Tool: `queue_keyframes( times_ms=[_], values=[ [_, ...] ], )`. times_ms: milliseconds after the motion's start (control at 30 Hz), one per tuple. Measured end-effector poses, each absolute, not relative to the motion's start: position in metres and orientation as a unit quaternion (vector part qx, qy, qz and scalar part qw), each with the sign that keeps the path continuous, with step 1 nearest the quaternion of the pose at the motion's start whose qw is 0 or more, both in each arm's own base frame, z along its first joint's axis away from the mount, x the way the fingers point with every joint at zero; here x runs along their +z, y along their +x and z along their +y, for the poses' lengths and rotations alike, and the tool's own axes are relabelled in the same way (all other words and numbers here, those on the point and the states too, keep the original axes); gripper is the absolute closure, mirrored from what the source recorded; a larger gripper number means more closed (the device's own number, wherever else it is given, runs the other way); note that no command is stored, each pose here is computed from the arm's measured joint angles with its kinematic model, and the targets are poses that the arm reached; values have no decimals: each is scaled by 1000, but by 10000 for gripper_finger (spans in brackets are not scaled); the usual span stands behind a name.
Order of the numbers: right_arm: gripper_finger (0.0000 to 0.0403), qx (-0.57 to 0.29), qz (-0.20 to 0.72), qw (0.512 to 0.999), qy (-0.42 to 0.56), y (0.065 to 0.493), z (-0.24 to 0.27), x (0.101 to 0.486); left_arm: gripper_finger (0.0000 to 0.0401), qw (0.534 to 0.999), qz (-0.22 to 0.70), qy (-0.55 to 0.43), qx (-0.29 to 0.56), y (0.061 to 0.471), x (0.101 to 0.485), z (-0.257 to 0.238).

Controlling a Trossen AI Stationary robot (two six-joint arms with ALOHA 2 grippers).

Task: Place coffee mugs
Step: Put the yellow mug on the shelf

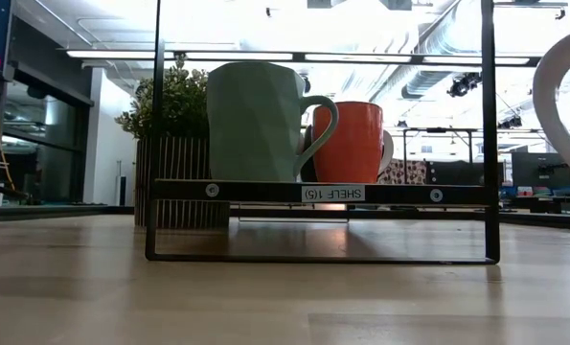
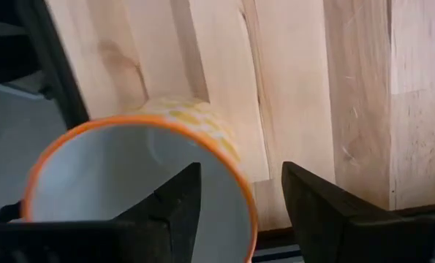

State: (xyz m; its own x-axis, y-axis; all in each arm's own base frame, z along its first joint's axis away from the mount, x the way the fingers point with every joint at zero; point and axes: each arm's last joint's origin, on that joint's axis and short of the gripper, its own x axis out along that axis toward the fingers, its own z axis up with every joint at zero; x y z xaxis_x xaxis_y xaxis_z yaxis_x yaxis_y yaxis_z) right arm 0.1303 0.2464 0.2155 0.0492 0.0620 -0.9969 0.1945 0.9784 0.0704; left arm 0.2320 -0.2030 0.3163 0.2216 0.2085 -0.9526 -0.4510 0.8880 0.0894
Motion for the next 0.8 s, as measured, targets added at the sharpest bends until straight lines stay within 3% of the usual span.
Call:
queue_keyframes(
  times_ms=[267, 600, 800],
  values=[
    [256, -72, 682, 720, 104, 144, 241, 210, 330, 778, 581, -104, 214, 233, 316, -203],
    [393, -83, 680, 720, 114, 151, 237, 210, 330, 785, 570, -99, 219, 234, 317, -202],
    [399, -104, 681, 715, 118, 149, 235, 211, 330, 787, 568, -97, 220, 234, 317, -202]
  ],
)
